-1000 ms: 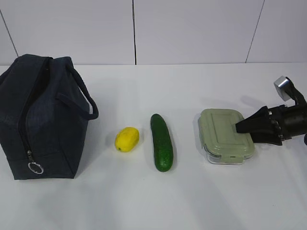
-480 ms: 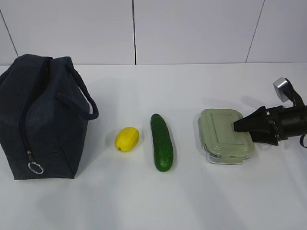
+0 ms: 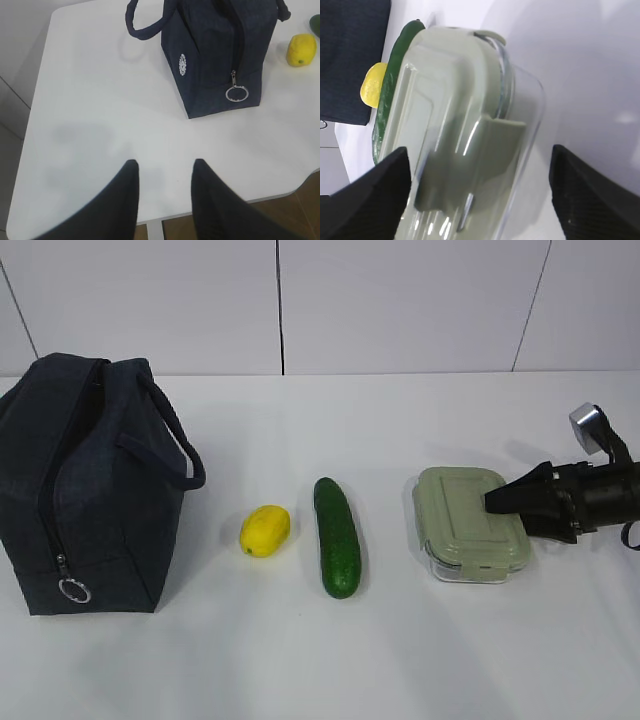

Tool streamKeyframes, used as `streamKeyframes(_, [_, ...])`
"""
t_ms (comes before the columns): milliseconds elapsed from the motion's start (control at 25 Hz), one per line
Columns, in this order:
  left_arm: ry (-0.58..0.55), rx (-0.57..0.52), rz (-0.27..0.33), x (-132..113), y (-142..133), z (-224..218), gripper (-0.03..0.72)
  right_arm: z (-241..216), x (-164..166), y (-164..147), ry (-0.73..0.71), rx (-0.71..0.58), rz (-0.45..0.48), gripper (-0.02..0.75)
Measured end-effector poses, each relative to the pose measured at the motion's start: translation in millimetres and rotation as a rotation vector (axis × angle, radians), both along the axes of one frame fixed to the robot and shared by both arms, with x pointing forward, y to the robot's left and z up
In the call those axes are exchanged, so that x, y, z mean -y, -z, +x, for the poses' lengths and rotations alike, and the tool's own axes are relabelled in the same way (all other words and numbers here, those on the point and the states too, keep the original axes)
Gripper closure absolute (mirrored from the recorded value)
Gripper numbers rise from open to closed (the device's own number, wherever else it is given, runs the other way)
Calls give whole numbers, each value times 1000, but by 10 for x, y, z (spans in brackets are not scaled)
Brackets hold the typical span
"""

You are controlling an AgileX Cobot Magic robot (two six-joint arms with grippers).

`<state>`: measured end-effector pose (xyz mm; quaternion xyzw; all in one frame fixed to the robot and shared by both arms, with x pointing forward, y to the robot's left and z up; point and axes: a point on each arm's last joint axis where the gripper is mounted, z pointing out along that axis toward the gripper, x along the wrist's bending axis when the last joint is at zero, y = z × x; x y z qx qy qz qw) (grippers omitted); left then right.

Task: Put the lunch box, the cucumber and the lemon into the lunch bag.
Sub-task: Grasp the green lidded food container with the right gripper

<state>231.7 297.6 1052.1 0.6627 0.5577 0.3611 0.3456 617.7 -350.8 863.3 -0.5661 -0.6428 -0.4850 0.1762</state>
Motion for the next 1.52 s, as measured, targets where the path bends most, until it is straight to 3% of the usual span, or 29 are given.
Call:
streamKeyframes(1040, [0,0,0,0,0,0,450,24,-238,38,-60,-6,7,98])
streamKeyframes(1520, [0,0,0,0,0,0,450,14,-247,22,-82,-4,20,246])
